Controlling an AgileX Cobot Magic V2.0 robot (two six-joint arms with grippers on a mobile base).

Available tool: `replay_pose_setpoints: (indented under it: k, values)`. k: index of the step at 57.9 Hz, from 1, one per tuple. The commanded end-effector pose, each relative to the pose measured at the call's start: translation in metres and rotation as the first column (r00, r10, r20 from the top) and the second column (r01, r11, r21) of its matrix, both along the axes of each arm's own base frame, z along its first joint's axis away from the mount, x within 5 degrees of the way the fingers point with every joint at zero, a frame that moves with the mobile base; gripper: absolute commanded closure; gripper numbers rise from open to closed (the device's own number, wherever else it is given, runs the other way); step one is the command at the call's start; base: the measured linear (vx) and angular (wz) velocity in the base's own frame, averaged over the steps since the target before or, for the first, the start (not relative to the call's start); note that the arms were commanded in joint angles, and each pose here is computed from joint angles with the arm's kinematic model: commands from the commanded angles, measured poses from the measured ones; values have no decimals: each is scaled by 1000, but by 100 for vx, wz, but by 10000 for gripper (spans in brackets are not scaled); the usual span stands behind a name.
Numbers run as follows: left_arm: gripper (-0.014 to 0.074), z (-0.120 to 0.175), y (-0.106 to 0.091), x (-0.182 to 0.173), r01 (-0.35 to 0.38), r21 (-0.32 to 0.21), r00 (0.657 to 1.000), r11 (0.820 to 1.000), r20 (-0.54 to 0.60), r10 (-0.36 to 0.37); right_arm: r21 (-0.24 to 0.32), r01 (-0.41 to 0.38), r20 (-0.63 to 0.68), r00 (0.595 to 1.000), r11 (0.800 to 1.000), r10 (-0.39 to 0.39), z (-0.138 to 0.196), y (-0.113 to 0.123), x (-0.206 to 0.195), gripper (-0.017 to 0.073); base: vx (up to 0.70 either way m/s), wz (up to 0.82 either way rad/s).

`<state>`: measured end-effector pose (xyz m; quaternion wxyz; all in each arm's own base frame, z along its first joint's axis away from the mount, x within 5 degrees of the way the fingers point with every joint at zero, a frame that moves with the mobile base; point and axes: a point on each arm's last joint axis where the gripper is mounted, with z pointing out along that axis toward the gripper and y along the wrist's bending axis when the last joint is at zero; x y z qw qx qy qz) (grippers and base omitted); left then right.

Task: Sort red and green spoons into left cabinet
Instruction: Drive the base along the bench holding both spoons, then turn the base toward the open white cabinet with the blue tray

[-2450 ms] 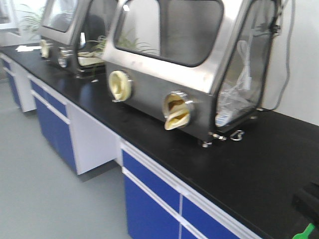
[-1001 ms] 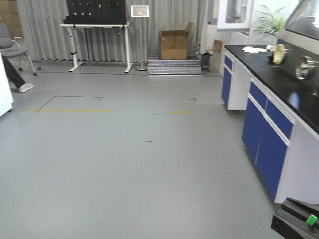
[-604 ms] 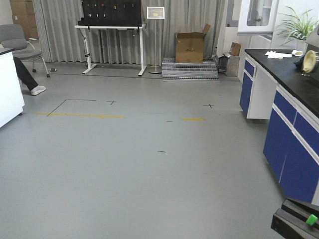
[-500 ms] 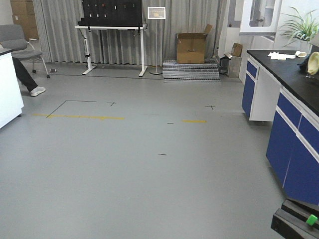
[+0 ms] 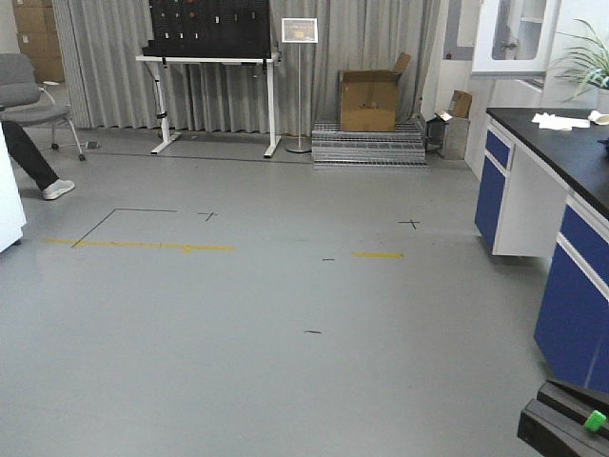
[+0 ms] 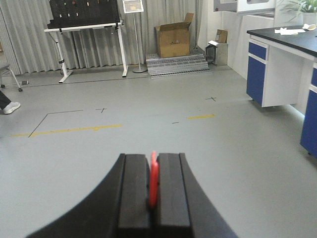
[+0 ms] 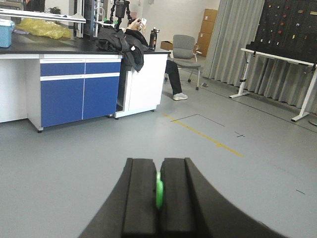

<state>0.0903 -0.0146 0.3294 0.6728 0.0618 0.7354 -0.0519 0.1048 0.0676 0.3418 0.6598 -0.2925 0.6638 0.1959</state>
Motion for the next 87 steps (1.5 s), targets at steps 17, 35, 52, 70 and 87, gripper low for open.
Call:
replay_pose_setpoints:
  k: [17,35,52,70,87]
  values:
    - [597,17,1,0,-6,-30,995,1000,104,10,44,13,17,1000,999,-14,10,-1,0,562,57,5]
    - [597,17,1,0,-6,-30,995,1000,103,9,44,13,17,1000,999,-14,10,-1,0,562,60,-2]
    - [597,17,1,0,-6,-30,995,1000,103,9,43,13,16,1000,999,-14,10,-1,1,562,63,-13]
    - [597,17,1,0,-7,-30,995,1000,104,10,43,12,16,1000,999,-13,10,-1,0,562,65,-6]
    - [597,17,1,0,-7,-30,995,1000,104,10,43,14,16,1000,999,-14,10,-1,1,562,69,6]
